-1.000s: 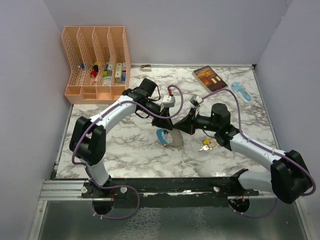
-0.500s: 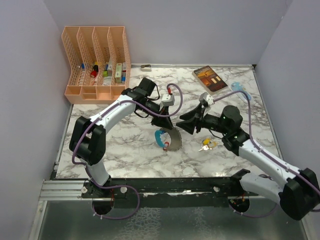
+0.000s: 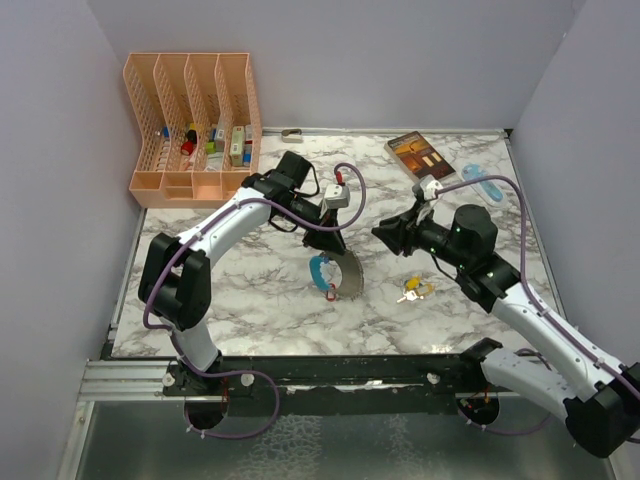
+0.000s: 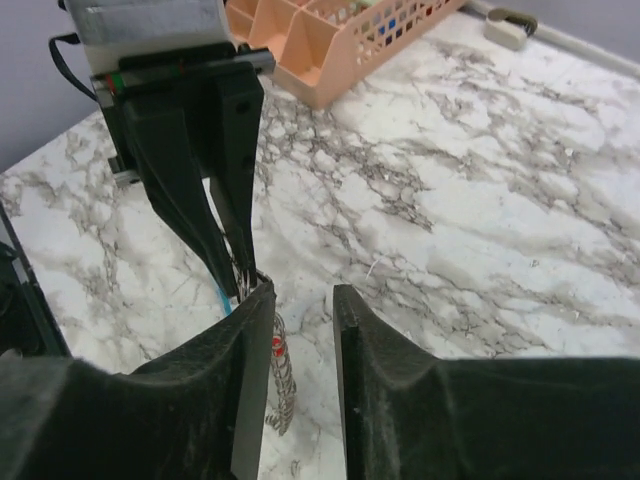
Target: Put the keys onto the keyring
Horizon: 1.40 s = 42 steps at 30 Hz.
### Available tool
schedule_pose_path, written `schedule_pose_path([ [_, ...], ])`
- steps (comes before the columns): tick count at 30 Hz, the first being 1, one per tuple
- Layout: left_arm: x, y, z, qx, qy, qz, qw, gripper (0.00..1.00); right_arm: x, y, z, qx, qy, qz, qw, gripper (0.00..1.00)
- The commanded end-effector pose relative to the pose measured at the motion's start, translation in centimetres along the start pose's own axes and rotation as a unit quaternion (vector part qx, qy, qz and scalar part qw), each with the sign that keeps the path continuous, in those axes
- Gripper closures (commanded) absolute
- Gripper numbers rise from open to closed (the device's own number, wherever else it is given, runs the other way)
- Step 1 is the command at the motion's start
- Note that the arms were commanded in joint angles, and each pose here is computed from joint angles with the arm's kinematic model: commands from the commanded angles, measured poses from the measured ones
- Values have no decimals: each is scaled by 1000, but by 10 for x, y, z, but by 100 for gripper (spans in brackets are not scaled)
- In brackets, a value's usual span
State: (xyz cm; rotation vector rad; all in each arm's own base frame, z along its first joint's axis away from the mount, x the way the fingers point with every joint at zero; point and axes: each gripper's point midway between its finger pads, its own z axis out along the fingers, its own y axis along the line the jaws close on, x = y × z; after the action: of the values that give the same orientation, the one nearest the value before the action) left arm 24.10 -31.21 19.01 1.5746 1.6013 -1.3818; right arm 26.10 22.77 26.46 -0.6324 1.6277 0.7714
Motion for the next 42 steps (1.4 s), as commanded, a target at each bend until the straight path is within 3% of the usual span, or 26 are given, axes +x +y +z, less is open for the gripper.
schedule_pose_path([
  [1, -13, -4, -6, -4, -9, 18, 1000, 100, 27, 7, -1, -27, 47, 14, 998, 71],
  [11, -14, -8, -4, 8, -15, 14, 1000, 100, 47, 37, 25, -153, 69, 39, 985, 80],
  [21, 2, 1, 2, 4, -4, -1, 1000, 100, 45, 39, 32, -169, 66, 38, 983, 74],
  [42, 13, 6, 8, 9, 2, -16, 1000, 100, 50, 29, 47, -160, 68, 31, 984, 78],
])
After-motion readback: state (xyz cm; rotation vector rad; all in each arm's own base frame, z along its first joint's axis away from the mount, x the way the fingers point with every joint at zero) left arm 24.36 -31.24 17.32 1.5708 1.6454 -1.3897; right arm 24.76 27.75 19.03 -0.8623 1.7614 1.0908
